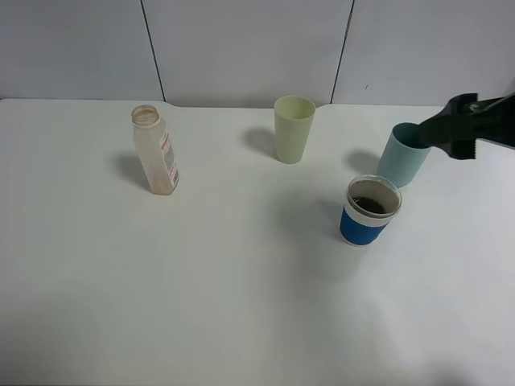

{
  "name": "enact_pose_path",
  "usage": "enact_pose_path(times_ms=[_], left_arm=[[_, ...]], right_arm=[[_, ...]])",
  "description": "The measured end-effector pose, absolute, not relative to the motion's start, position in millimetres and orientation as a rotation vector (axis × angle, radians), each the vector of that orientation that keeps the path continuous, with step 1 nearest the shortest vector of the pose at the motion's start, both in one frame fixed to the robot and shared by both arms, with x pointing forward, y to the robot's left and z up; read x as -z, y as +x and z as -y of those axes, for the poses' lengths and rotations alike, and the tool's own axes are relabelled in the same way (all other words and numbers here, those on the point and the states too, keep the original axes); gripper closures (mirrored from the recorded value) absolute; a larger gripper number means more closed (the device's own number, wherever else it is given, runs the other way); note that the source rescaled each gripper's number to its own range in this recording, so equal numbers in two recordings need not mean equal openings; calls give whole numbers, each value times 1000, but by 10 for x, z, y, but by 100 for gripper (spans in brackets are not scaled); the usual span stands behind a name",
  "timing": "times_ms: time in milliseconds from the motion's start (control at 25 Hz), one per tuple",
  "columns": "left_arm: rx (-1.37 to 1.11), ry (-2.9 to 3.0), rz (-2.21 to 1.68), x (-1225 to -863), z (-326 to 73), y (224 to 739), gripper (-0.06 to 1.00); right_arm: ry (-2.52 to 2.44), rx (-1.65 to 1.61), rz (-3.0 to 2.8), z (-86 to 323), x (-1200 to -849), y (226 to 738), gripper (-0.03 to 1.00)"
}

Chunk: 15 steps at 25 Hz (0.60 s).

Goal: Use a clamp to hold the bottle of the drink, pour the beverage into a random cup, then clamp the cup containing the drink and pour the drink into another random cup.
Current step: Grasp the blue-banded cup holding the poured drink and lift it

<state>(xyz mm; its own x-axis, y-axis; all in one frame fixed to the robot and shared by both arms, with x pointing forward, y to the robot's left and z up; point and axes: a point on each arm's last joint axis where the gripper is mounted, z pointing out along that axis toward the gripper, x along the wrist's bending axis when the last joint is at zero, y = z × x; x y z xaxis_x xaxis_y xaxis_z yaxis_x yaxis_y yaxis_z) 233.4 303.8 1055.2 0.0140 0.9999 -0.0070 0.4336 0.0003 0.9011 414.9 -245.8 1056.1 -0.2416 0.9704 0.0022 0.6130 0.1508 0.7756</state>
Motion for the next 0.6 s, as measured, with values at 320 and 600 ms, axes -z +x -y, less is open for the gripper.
enact_pose_path(times_ms=[320,600], left_arm=[[-948,1535,-1521,-10552,-3038,2334,-6],[-948,1535,-1521,-10552,-3038,2334,-6]], right_arm=[[1410,-952,-2045,2146,-10462,4175,-3],[1412,-944,-2029,2175,-10465,4191,-3]])
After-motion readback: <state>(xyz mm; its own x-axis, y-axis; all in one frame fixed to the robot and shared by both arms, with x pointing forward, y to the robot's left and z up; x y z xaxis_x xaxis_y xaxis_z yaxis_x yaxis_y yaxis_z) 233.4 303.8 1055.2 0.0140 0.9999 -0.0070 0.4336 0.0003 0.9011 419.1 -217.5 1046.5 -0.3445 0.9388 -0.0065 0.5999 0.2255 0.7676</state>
